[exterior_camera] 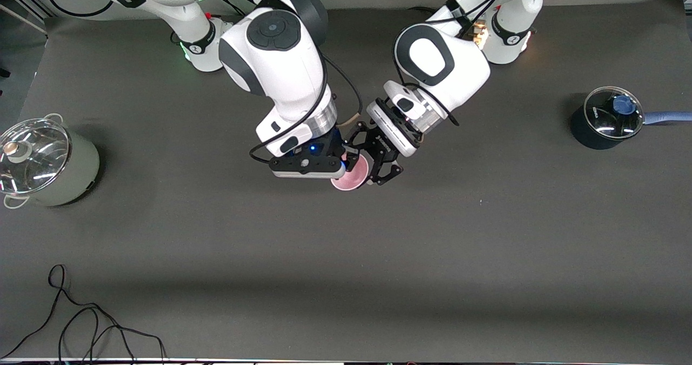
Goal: Transfer pink cup from left to right arm
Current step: 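Close the right gripper on the cup rim and open the left gripper, then carry the cup away with the right gripper while the left gripper withdraws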
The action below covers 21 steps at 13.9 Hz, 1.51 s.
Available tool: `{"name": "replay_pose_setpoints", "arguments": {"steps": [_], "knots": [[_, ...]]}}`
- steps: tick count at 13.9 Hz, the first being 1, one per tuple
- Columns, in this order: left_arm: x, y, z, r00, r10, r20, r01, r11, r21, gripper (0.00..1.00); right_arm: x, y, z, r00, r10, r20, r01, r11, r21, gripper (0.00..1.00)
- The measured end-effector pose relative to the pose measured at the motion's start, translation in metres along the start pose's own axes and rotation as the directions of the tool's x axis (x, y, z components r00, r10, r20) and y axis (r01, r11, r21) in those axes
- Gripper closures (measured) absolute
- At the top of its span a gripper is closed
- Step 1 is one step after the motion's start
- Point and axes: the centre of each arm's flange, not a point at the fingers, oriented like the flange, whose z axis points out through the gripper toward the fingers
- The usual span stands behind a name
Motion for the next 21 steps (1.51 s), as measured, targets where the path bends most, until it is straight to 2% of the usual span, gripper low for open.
{"name": "replay_pose_setpoints", "arguments": {"steps": [4,5,7,8,10,13,15,19,21], "knots": [[0.001,-0.004,-0.001,1.000,-0.002,-0.002,0.002,1.000,0.008,0.30,0.004,0.005,-0.007,1.000,0.002,0.004,-0.002,1.000,-0.014,0.92],[0.002,-0.004,-0.001,1.000,-0.002,-0.003,0.002,1.000,0.010,0.24,0.010,0.011,-0.013,1.000,0.002,0.005,-0.002,1.000,-0.026,0.92],[0.002,-0.006,-0.002,1.000,-0.004,-0.004,0.004,1.000,0.014,0.04,0.025,0.028,-0.033,1.000,-0.001,0.011,0.001,0.999,-0.043,0.92],[0.003,-0.007,-0.002,1.000,-0.004,-0.005,0.004,1.000,0.016,0.00,0.032,0.035,-0.044,1.000,-0.010,0.010,0.010,0.999,-0.043,0.92],[0.003,-0.009,-0.002,1.000,-0.005,-0.007,0.005,1.000,0.019,0.00,0.045,0.058,-0.070,0.999,-0.049,0.020,0.050,0.998,-0.047,0.92],[0.003,-0.019,-0.005,1.000,-0.018,-0.006,0.018,0.999,0.041,0.00,0.074,0.129,-0.107,0.980,-0.175,0.092,0.183,0.980,-0.082,0.92],[0.001,-0.041,-0.014,0.998,-0.057,-0.002,0.057,0.993,0.100,0.00,0.098,0.190,-0.118,0.966,-0.210,0.151,0.224,0.971,-0.079,0.92],[-0.003,-0.087,-0.035,0.992,-0.123,-0.006,0.122,0.972,0.202,0.00,0.136,0.305,-0.088,0.941,-0.234,0.246,0.258,0.964,-0.066,0.92],[-0.011,-0.113,-0.049,0.990,-0.141,-0.004,0.137,0.960,0.243,0.00,0.146,0.344,-0.060,0.930,-0.255,0.266,0.280,0.958,-0.061,0.92]]}}
